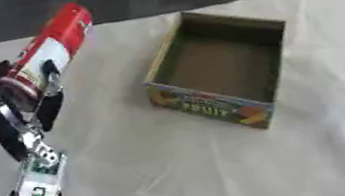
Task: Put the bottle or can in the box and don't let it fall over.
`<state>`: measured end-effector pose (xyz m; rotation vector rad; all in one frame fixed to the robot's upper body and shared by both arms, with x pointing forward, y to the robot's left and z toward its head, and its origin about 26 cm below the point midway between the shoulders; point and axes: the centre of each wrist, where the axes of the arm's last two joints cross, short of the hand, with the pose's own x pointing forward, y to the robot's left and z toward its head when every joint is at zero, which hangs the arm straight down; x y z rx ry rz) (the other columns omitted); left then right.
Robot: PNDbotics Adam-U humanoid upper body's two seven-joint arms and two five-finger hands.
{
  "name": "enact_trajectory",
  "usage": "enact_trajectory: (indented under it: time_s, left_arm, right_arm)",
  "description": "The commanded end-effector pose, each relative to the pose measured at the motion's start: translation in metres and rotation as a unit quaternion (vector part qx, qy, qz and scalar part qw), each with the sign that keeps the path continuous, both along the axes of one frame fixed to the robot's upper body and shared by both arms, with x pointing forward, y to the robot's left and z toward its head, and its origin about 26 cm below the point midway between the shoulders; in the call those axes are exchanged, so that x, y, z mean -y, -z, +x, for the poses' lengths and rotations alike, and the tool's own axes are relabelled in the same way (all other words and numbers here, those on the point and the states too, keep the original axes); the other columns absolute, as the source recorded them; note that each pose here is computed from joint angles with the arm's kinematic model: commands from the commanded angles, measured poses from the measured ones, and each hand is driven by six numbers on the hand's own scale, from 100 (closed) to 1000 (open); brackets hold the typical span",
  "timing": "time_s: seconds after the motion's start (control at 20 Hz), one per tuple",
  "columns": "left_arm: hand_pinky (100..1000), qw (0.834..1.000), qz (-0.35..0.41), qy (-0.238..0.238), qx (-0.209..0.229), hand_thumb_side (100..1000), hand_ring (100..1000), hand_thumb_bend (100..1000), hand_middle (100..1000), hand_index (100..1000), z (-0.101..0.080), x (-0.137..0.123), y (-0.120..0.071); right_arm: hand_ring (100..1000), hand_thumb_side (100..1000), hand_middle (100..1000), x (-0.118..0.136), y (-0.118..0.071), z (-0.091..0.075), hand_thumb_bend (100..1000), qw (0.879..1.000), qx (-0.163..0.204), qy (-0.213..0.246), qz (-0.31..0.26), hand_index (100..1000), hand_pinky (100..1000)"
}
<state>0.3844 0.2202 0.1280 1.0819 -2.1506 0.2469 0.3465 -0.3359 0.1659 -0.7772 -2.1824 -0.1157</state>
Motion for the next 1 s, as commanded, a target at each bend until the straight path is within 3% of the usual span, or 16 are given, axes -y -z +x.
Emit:
enact_trajectory:
  time_s: [0.05,0.3,0.35,0.5,1.0]
  left_arm:
    - [299,0.998,0.017,0.037,0.049,143,703,349,492,450,-0.005,0.01,-0.029]
    - [304,0.991,0.034,0.103,0.073,140,696,351,491,451,-0.014,0.034,-0.052]
    - [304,0.99,0.034,0.115,0.075,140,695,351,488,451,-0.015,0.039,-0.055]
    - [303,0.986,0.04,0.142,0.076,139,696,349,491,449,-0.015,0.052,-0.062]
    - [301,0.981,0.06,0.183,0.026,126,718,338,494,438,-0.003,0.084,-0.048]
  right_arm:
    - [847,339,724,0.001,-0.016,-0.001,597,1.0,0.024,0.0,-0.01,826,810]
    - [847,339,724,0.001,-0.017,-0.001,599,1.0,0.026,0.0,-0.012,826,810]
    - [847,361,725,0.001,-0.017,-0.001,561,1.0,0.026,0.0,-0.012,826,810]
    - [847,338,724,0.001,-0.018,-0.001,600,1.0,0.027,0.001,-0.013,826,809]
    - [847,339,724,-0.001,-0.022,-0.001,599,0.999,0.033,-0.001,-0.011,826,808]
